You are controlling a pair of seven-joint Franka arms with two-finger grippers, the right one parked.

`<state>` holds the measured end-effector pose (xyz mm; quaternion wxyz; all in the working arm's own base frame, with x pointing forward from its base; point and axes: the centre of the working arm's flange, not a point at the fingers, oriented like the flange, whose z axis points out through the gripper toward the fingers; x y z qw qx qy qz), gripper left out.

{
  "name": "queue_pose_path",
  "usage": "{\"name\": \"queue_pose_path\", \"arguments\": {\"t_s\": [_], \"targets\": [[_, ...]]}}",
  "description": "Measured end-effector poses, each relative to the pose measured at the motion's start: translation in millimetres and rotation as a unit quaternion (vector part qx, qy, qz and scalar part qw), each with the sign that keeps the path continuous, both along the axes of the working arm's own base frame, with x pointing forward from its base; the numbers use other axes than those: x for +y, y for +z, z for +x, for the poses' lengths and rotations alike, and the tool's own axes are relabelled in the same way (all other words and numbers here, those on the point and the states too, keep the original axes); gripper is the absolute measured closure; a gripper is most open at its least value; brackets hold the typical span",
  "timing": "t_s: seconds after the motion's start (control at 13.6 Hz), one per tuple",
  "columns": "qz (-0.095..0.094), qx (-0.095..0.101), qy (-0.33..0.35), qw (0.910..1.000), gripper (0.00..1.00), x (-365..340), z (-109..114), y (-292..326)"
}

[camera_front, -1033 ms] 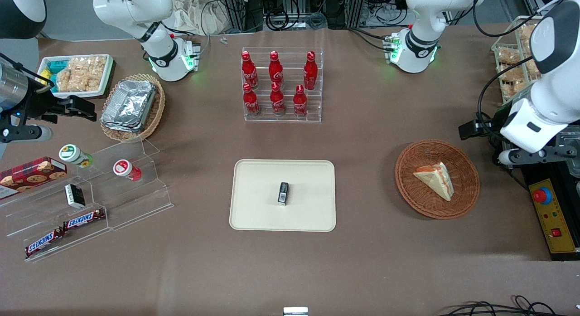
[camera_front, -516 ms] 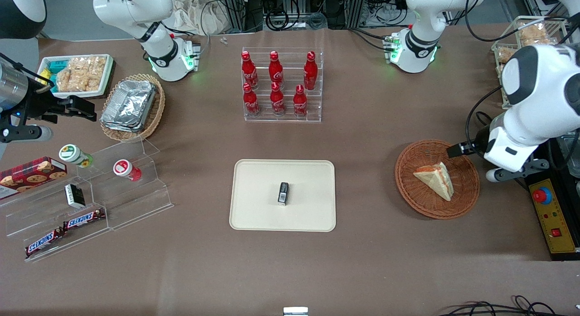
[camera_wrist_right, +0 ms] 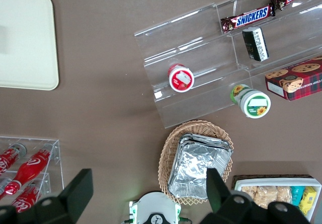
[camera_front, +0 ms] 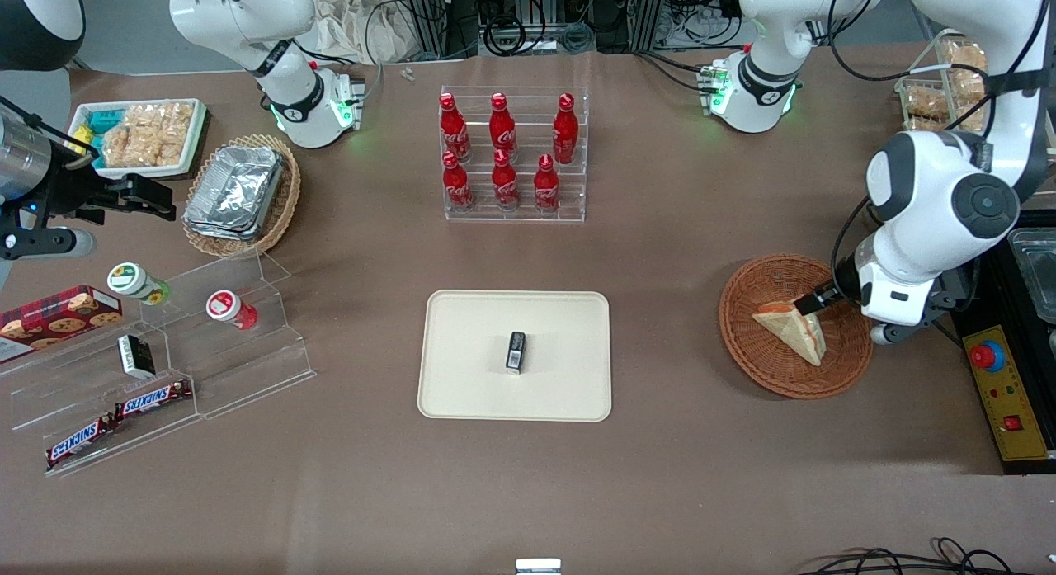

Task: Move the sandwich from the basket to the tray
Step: 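Lower the left gripper and close it on the wrapped sandwich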

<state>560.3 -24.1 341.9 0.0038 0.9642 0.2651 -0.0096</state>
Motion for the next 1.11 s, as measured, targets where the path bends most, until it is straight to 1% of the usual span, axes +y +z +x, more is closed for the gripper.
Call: {"name": "queue_pose_path", "arguments": {"t_s": [0.22,0.52,0.74,1.11], "targets": [[0.0,0.013,0.027,0.9995,0.0,3.8,-3.5,-31.8],[0.0,0.028,0.052,0.9982,0.0,4.3,-3.4,-55.4],[0.007,0.039,0.062,0.9973,0.0,16.6,-4.5,-68.1],[0.009,0.045,0.081,0.9956,0.0,18.7,-4.8,-79.7]]}}
